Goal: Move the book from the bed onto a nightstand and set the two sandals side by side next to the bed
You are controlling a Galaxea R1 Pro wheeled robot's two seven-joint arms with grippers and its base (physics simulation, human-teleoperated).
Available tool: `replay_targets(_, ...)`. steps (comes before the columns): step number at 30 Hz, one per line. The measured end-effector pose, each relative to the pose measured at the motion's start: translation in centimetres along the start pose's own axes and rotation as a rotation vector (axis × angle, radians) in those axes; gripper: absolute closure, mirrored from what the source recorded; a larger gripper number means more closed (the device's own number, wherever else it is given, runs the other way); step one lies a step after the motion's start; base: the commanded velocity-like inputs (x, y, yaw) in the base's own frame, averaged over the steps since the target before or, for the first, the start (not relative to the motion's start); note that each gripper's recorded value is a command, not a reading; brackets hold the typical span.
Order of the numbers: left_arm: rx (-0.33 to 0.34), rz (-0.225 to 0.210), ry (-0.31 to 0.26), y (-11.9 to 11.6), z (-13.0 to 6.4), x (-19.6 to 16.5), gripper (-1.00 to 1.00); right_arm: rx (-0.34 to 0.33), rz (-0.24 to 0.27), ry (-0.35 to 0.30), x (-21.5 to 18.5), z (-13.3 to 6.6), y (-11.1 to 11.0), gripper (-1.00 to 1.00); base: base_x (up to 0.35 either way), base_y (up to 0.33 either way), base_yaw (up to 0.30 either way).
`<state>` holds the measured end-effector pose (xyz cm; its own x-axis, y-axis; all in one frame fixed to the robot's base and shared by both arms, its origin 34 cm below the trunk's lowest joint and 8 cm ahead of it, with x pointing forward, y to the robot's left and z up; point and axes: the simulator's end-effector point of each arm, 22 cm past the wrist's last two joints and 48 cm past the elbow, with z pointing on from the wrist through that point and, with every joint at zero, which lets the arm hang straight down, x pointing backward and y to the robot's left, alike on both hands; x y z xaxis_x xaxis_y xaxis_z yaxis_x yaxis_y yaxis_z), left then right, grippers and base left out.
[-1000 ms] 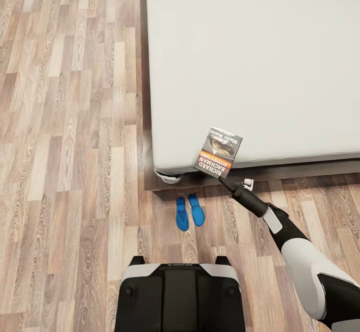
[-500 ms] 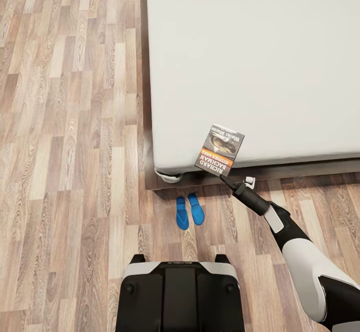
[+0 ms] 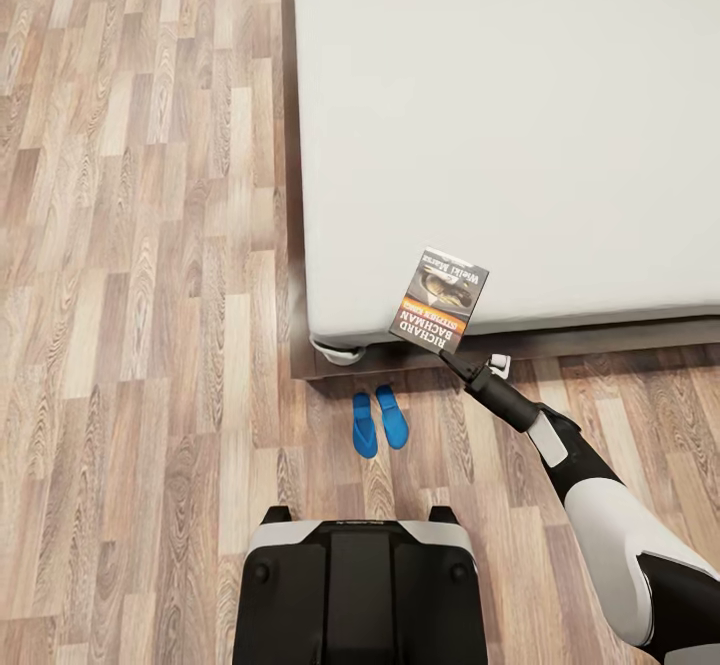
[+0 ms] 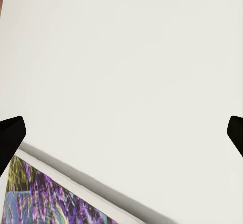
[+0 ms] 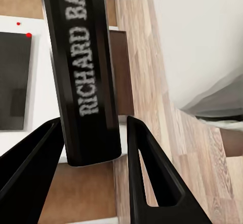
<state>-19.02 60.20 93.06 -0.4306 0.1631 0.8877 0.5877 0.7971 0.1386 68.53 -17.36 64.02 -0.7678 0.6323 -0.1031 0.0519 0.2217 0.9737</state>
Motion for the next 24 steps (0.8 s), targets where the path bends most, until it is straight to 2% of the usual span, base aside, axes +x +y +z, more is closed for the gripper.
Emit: replay_targets(24,0.000,0.000,0.000,-0.3,-0.1,1.7,-1.00,0.002,-0.002,-0.002,0.5,-0.9,1.3,1.00,0.000,0.000,0.000)
